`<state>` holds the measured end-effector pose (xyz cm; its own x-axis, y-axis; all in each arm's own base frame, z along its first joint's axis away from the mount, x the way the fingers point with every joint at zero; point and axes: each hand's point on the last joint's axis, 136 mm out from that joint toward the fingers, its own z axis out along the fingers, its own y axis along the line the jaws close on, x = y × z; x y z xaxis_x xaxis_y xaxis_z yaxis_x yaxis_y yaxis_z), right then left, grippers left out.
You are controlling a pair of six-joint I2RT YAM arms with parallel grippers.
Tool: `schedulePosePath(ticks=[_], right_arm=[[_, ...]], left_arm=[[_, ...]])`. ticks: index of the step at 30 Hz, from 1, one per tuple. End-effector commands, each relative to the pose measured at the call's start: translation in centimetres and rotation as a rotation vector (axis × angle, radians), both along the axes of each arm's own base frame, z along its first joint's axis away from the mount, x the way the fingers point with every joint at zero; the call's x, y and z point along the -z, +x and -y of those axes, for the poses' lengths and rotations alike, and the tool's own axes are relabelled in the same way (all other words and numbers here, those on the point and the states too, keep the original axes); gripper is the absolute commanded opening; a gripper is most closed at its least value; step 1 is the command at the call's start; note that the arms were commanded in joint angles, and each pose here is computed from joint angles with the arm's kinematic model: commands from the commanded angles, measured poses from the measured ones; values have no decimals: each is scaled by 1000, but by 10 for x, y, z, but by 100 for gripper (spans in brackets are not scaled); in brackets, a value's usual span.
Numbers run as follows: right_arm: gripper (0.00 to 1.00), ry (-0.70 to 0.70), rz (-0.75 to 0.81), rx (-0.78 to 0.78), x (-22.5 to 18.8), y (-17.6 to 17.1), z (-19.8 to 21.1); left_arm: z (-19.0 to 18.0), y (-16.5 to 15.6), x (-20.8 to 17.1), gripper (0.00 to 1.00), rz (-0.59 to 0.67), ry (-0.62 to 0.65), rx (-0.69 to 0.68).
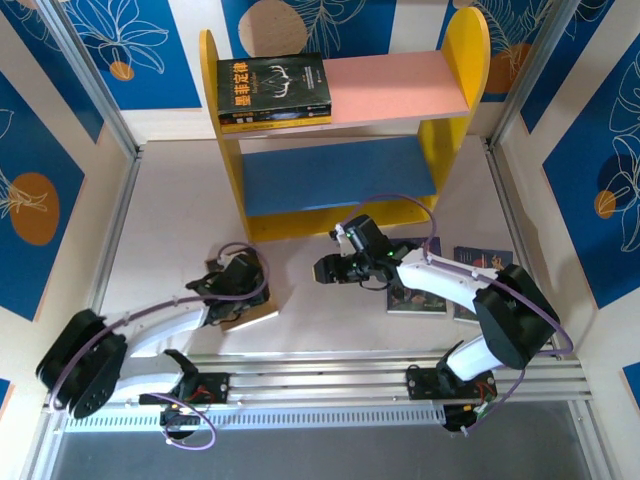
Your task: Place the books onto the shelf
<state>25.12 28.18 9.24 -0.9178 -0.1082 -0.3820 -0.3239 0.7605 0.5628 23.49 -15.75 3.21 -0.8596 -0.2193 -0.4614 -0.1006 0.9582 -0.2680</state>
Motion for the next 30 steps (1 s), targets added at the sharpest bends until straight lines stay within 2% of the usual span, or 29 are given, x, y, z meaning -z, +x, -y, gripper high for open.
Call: schedulePosePath(ticks=[1, 13, 16, 23, 26, 30], right_arm=[[54, -4, 13, -2, -5, 7, 5], [54, -23, -27, 28, 14, 15, 27], [54, -28, -34, 39, 19, 16, 32], [54, -51, -51, 46, 30, 13, 41], [54, -49, -65, 40, 35, 11, 40], [54, -41, -82, 30, 41, 8, 36]], left_arm=[[30, -26, 26, 55, -115, -46, 80], [143, -47, 21, 53, -73, -51, 396], [155, -46, 12, 53, -54, -35, 442], [134, -30, -25, 60, 20, -11, 393], [115, -24, -38, 66, 48, -28, 349], [78, -19, -39, 69, 38, -46, 261]])
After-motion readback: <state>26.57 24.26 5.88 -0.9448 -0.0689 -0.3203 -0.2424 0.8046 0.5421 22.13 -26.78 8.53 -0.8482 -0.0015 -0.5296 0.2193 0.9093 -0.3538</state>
